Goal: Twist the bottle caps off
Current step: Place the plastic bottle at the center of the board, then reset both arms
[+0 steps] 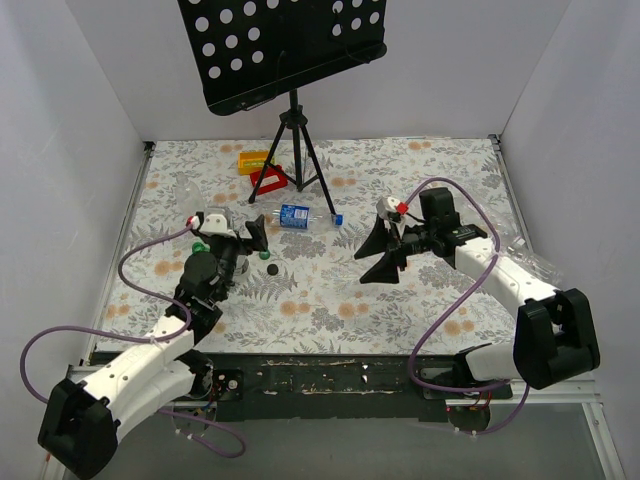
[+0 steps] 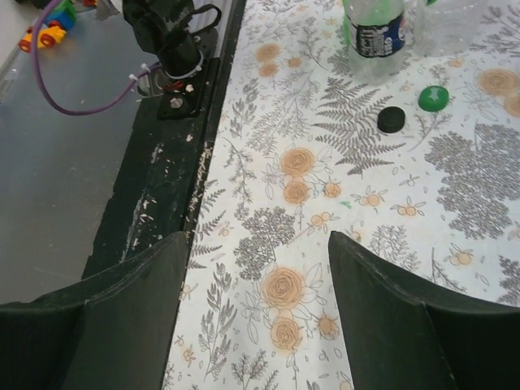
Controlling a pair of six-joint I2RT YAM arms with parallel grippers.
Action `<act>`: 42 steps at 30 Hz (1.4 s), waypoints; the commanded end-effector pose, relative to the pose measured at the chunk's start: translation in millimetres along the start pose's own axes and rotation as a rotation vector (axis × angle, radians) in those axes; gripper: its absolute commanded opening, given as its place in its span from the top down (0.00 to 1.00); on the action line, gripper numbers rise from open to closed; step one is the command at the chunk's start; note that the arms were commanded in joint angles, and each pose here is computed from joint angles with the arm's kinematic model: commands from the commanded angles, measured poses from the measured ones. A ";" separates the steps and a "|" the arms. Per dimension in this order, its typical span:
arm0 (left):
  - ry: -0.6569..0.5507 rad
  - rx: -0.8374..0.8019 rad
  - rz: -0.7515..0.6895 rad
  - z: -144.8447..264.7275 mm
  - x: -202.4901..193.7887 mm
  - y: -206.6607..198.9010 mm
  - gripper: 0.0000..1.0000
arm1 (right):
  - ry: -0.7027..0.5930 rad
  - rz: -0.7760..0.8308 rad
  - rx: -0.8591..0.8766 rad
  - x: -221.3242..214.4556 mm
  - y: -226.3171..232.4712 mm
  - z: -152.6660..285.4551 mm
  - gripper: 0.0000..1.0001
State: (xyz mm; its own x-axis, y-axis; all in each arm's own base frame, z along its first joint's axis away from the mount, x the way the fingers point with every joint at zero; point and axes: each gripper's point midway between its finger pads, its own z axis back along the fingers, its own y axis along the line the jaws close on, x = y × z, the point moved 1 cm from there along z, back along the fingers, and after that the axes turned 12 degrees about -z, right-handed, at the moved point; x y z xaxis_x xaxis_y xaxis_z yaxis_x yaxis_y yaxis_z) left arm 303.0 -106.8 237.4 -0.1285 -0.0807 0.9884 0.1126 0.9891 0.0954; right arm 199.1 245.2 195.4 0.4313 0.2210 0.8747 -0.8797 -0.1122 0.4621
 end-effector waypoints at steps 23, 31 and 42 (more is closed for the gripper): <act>0.187 -0.544 0.236 9.4 143.7 -81.8 0.02 | -0.340 -0.119 -1.093 107.0 -34.3 218.1 0.06; 0.173 -0.592 0.239 11.5 155.0 -87.6 0.02 | -0.426 -0.068 -1.309 116.5 -13.5 246.4 0.02; 0.197 -0.583 0.293 21.1 160.0 -84.3 0.02 | -0.453 -0.058 -1.366 116.0 -0.4 252.3 0.02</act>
State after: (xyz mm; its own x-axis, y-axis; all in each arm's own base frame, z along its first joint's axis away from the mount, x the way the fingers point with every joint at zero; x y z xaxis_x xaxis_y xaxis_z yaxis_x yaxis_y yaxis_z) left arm 261.4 -205.8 368.2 0.1707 0.0710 0.9828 0.6348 0.7549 -0.1648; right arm 302.0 31.6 321.9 0.3041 -0.1431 0.9418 -0.2780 0.9323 0.2314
